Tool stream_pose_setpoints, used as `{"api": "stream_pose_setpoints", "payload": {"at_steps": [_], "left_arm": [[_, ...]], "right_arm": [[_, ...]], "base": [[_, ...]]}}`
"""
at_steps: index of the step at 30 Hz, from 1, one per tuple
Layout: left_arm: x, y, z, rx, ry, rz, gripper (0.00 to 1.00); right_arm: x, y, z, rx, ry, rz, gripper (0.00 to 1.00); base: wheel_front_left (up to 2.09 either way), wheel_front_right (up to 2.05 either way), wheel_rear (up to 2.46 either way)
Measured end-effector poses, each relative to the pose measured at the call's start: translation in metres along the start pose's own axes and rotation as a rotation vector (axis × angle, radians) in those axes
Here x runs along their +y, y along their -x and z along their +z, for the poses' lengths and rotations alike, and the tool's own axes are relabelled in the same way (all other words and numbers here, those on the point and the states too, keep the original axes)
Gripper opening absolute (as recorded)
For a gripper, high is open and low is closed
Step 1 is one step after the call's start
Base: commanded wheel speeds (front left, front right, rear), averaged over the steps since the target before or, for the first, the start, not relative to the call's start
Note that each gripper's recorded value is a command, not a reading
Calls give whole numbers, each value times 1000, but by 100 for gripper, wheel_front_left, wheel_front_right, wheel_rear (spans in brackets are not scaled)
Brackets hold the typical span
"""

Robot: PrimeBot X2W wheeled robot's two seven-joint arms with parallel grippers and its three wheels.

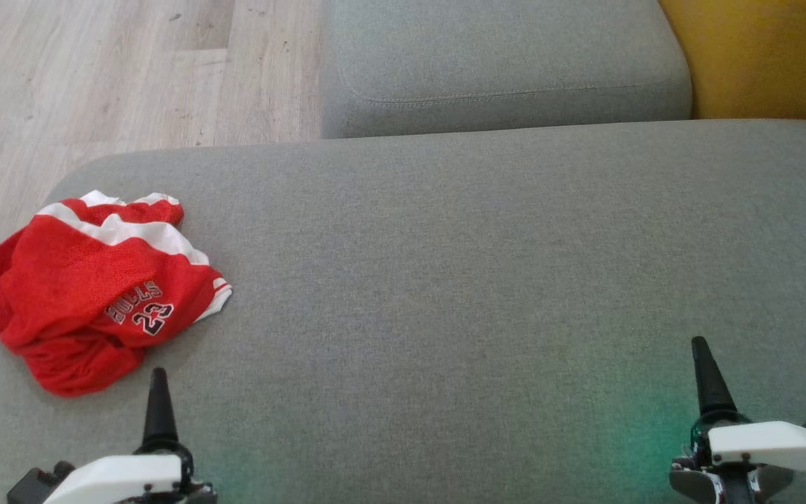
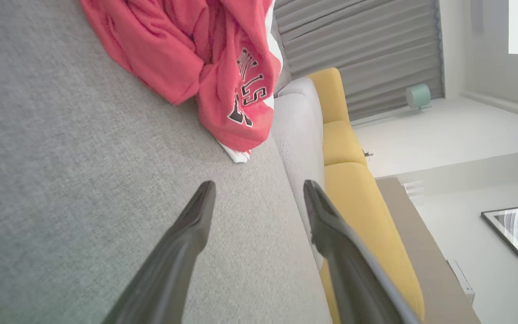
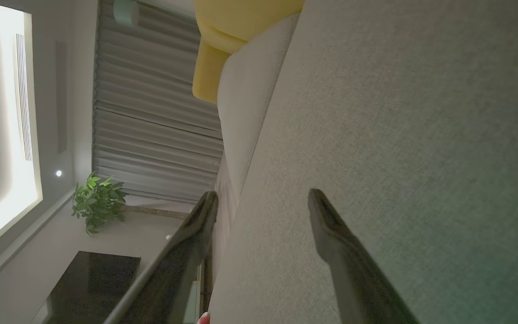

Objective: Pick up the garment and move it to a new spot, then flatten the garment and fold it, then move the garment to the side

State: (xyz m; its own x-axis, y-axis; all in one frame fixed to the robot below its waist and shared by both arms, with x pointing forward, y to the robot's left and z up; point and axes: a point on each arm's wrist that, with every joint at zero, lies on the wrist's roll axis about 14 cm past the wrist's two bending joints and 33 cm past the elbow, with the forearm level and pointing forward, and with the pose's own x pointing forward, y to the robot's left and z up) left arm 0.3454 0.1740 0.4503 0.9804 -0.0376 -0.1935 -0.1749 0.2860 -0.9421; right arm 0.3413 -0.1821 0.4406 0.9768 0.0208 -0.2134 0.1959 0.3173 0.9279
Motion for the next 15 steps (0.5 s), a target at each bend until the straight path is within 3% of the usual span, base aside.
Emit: {"api": "stream_pose_setpoints", "payload": {"at_steps": [15], "left_arm": [[-9, 4, -10, 8, -206, -23, 100]], "right_arm": [[15, 3, -10, 10, 190, 52, 100]], "base": [[0, 0, 0]]}}
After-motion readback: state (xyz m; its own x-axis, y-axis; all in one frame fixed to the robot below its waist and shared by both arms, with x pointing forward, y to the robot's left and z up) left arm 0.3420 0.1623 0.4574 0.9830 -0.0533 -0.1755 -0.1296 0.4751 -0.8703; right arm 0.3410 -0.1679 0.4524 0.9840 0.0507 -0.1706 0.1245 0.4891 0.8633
